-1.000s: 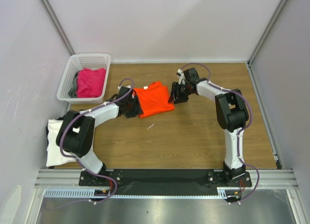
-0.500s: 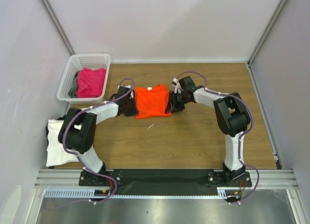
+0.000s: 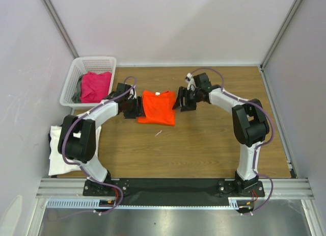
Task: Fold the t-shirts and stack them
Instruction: Neatly place the folded tshirt to the corner
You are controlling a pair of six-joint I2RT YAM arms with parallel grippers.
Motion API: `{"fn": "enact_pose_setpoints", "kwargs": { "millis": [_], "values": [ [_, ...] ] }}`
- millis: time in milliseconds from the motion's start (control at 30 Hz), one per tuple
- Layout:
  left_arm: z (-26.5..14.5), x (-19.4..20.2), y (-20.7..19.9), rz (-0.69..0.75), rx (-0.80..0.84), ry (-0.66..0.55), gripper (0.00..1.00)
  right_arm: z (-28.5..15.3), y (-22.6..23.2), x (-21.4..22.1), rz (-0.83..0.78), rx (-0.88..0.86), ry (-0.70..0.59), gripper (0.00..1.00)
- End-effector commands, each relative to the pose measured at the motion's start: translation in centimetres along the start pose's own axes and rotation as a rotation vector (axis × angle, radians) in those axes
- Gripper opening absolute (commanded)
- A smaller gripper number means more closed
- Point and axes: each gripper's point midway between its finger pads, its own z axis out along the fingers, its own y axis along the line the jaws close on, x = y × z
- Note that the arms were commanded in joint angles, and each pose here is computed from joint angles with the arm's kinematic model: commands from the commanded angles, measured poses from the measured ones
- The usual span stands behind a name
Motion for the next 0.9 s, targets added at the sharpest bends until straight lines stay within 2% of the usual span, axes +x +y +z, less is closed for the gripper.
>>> {"fn": "enact_pose_setpoints", "kwargs": {
  "millis": [0,67,167,233,400,500,633,867],
  "values": [
    [-4.5,-3.3,-1.0,0.078,-0.017,-0.072,0.68,-3.0,2.2,-6.4,-0.05,-0.046,-0.17,0.67],
    [-5.6,-5.7,-1.6,0.097,-0.023,-0.12,0.76,-2.0,1.6,-7.4,-0.057,-0.044,-0.183,0.67],
    [-5.5,-8.5,-2.0,0.104,-0.031,-0.154,0.8,-0.3,0.9,-9.1,-0.051,-0.044,-0.201,0.67],
    [-4.9,-10.1,-2.7,0.091,-0.009,-0.182,0.8,0.3,1.2,-10.2,-0.049,-0.059,-0.218,0.63],
    [-2.2,-14.3,-3.8,0.024,0.042,-0.222,0.79,2.4,-0.8,-9.9,-0.007,0.008,-0.181,0.59],
    [0.4,-14.8,-3.8,-0.004,0.053,-0.195,0.78,2.1,-1.2,-9.5,-0.014,0.044,-0.171,0.59],
    [3.2,-13.6,-2.8,-0.036,0.04,-0.16,0.75,2.0,-1.5,-8.9,-0.026,0.071,-0.168,0.6],
    [4.9,-13.1,-2.1,-0.083,0.028,-0.18,0.71,3.1,-1.4,-8.3,-0.01,0.052,-0.147,0.56]
  ]
}}
